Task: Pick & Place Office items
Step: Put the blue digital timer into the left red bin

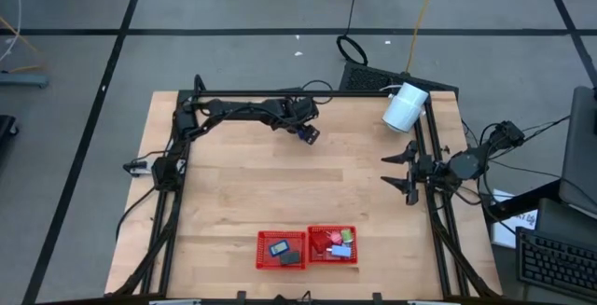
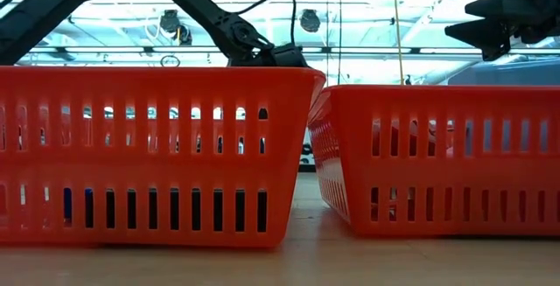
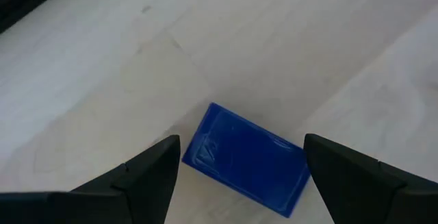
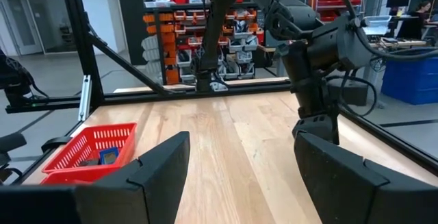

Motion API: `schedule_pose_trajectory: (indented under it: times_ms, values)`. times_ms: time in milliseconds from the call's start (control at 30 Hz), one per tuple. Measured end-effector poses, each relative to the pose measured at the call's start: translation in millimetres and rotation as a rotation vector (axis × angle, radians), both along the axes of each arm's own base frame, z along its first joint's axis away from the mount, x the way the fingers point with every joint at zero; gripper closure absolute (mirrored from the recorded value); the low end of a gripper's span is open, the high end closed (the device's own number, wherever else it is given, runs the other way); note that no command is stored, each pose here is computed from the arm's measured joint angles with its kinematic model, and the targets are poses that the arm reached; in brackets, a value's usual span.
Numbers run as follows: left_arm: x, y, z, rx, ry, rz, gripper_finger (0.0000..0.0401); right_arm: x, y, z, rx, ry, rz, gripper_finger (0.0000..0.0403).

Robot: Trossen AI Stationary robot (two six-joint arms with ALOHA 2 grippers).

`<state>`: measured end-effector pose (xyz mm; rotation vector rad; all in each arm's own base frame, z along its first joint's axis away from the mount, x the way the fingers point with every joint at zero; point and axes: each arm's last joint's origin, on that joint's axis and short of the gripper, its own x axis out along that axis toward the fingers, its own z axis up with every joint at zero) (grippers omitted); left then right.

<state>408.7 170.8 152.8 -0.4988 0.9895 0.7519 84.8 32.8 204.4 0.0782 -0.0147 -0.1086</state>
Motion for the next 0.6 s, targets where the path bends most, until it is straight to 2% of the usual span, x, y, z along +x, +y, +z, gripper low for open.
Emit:
schedule_pose_trajectory:
  times_ms: [200, 433, 600]
  values:
    - [0.0, -4.6, 0.3, -0.046, -0.002, -0.017, 0.0086, 0.5, 0.3, -2.4, -0.003, 0.006, 0.000, 0.0149]
    - [-3.9, -18.6, -3.0, -0.273, 0.016, -0.128, 0.0087, 0.4, 0.3, -2.3, -0.003, 0.005, 0.000, 0.0149]
    - [-12.1, -22.6, -2.4, -0.318, 0.096, -0.137, 0.0087, 0.4, 0.3, -2.3, -0.003, 0.005, 0.000, 0.0149]
